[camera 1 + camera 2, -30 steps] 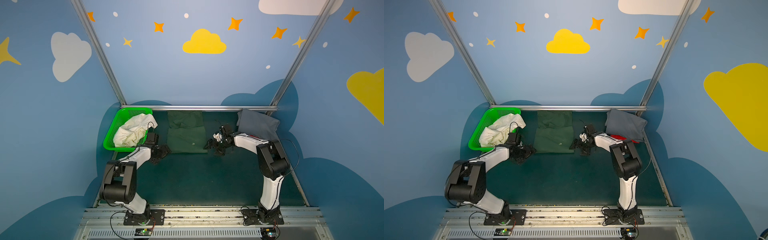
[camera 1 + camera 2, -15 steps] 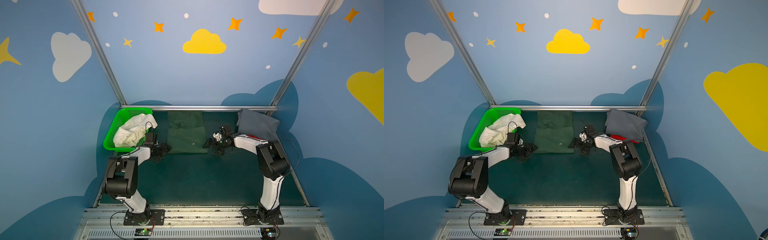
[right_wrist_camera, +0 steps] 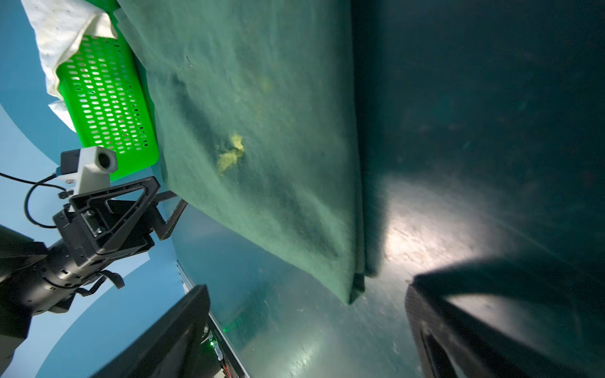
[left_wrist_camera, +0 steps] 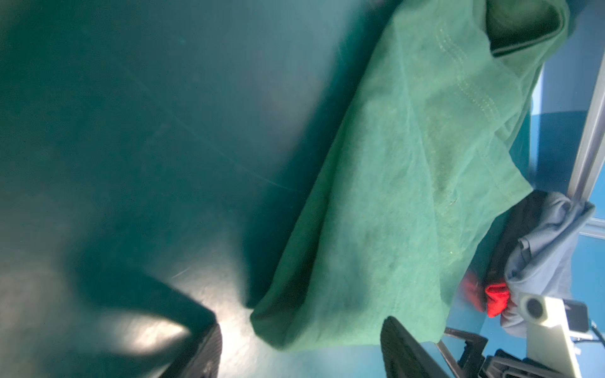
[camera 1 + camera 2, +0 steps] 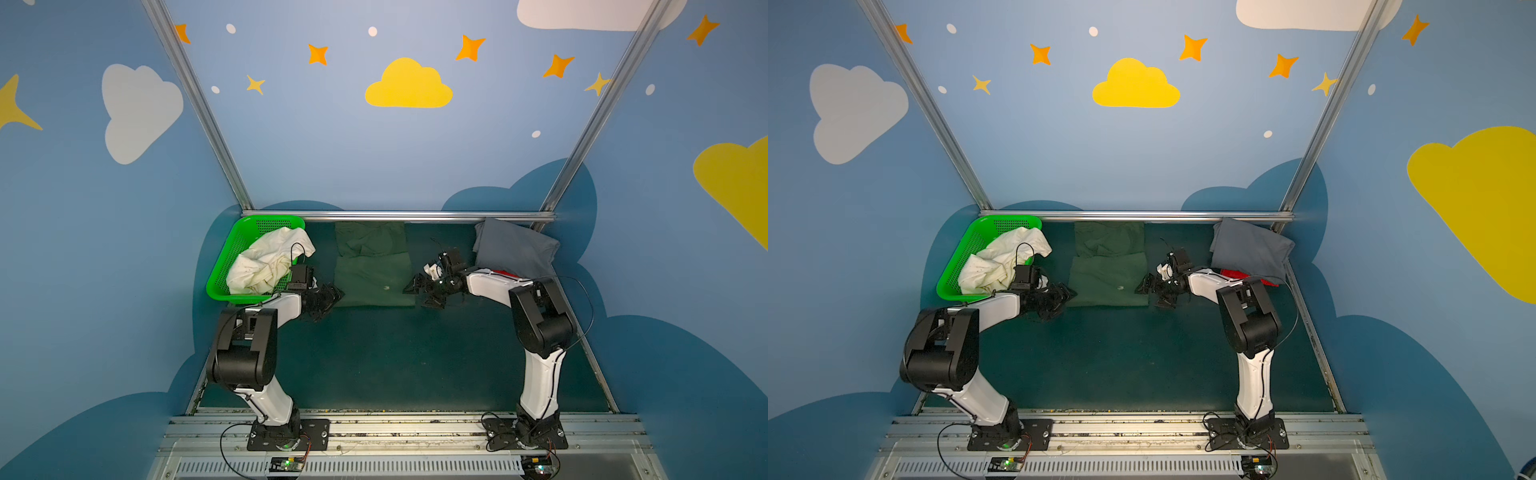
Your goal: Fold and stack the t-shirts
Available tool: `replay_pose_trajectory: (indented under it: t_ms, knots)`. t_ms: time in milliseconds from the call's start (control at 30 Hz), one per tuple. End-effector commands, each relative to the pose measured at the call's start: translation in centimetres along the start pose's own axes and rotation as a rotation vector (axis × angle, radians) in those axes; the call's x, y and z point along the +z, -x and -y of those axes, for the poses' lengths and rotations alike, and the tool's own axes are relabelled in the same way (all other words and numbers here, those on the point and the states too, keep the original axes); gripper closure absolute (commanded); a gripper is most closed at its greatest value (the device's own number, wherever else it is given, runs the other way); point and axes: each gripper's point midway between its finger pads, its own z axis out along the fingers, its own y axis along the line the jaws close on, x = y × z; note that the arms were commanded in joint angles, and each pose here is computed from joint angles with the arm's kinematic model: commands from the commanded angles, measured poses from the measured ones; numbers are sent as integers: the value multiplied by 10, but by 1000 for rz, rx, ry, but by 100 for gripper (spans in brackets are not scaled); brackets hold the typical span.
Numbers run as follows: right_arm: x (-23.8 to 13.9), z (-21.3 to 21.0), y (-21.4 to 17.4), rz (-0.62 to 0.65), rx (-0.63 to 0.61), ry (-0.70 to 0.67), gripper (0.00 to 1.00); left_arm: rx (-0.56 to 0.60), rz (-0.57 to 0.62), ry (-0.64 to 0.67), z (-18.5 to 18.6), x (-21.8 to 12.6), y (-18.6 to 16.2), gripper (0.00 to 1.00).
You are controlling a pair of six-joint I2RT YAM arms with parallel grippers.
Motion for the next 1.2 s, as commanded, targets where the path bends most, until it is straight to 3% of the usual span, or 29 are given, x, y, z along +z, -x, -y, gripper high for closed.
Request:
replay_pose_trajectory:
  t_ms: [0, 267, 500, 900, 1167]
  knots:
    - [23, 36, -14, -47, 73, -83, 7, -50, -88, 94, -32, 17, -23, 29]
    - [31, 36, -14, -59, 96, -55, 15, -71, -114, 99, -35, 28, -24, 44]
    - [28, 47, -22, -70, 113, -99, 14, -72, -131, 113, -36, 31, -24, 62]
    - [19, 66, -49, -97, 154, -169, 14, -61, -133, 123, -34, 29, -20, 79]
    - [23, 63, -50, -106, 154, -167, 13, -59, -143, 97, -25, 31, -17, 97]
